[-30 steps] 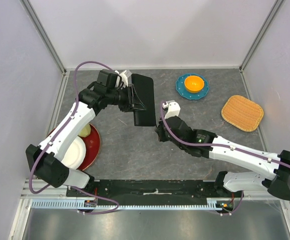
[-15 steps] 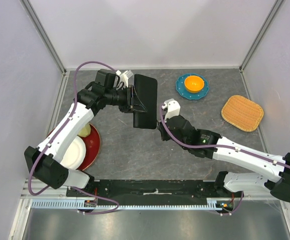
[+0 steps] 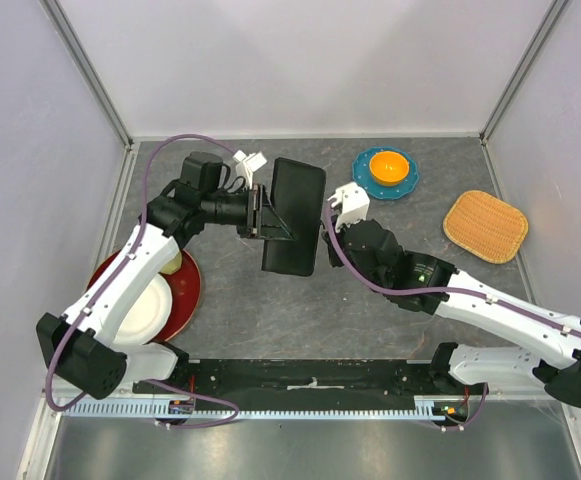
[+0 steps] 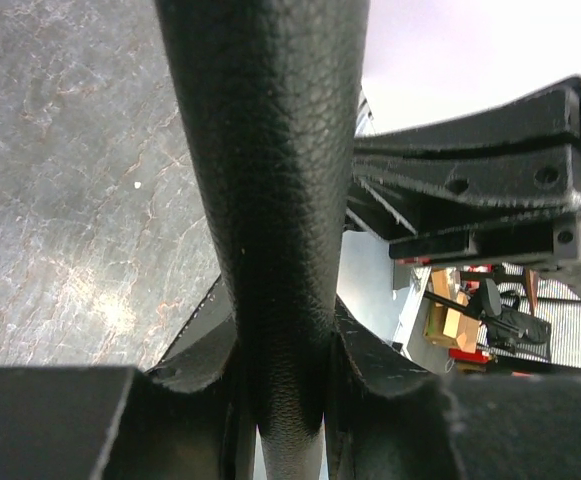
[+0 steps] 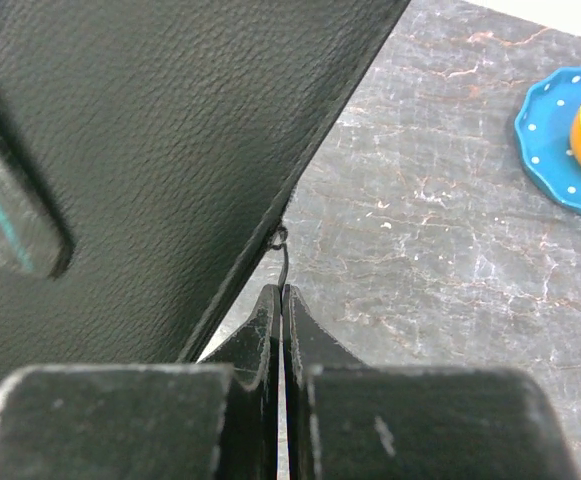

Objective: Sort the hair-cutting tools

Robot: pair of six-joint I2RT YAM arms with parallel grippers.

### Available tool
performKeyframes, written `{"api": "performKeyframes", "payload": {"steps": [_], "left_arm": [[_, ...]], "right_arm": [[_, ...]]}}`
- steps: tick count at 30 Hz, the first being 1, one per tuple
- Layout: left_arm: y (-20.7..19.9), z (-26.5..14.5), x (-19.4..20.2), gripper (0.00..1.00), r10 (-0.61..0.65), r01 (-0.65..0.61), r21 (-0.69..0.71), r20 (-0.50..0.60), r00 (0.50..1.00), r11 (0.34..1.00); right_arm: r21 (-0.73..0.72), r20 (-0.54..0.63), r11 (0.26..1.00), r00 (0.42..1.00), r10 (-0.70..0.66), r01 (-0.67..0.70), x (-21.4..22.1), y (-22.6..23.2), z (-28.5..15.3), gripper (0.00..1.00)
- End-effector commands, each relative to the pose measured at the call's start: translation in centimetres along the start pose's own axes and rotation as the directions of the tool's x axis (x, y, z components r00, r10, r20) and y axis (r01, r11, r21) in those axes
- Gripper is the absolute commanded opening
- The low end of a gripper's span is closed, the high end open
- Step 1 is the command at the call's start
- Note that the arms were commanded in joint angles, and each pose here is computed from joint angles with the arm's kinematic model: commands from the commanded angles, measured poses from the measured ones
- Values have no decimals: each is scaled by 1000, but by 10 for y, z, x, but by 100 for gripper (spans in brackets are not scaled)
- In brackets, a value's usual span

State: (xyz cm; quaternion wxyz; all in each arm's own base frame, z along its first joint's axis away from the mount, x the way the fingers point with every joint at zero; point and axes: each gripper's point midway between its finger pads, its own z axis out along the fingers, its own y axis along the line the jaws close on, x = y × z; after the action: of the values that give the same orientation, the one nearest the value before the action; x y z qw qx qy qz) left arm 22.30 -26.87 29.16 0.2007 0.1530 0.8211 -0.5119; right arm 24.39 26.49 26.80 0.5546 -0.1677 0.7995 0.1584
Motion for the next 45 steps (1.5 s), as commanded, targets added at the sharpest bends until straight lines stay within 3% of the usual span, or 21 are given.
{"api": "performKeyframes", "payload": {"steps": [1, 15, 26, 35, 45], "left_arm": [[-29, -15, 15, 2, 113, -112, 132, 1, 994, 985], [-48, -34, 42, 2, 195, -191, 225, 6, 981, 955], [-52, -38, 55, 2, 236, -220, 286, -19, 972, 932], [-39, -32, 65, 2, 206, -181, 270, -68, 976, 946], [-32, -28, 79, 2, 182, -148, 272, -106, 977, 951]], "right_arm": [[103, 156, 993, 986, 49, -66, -56, -28, -8, 0], [150, 268, 988, 963, -10, -31, -112, -61, -18, 0], [148, 312, 960, 910, -274, 239, -156, -60, -39, 0], [242, 305, 860, 806, -507, 450, -187, -74, -51, 0], [129, 256, 764, 723, -641, 632, -201, -61, -40, 0]]}}
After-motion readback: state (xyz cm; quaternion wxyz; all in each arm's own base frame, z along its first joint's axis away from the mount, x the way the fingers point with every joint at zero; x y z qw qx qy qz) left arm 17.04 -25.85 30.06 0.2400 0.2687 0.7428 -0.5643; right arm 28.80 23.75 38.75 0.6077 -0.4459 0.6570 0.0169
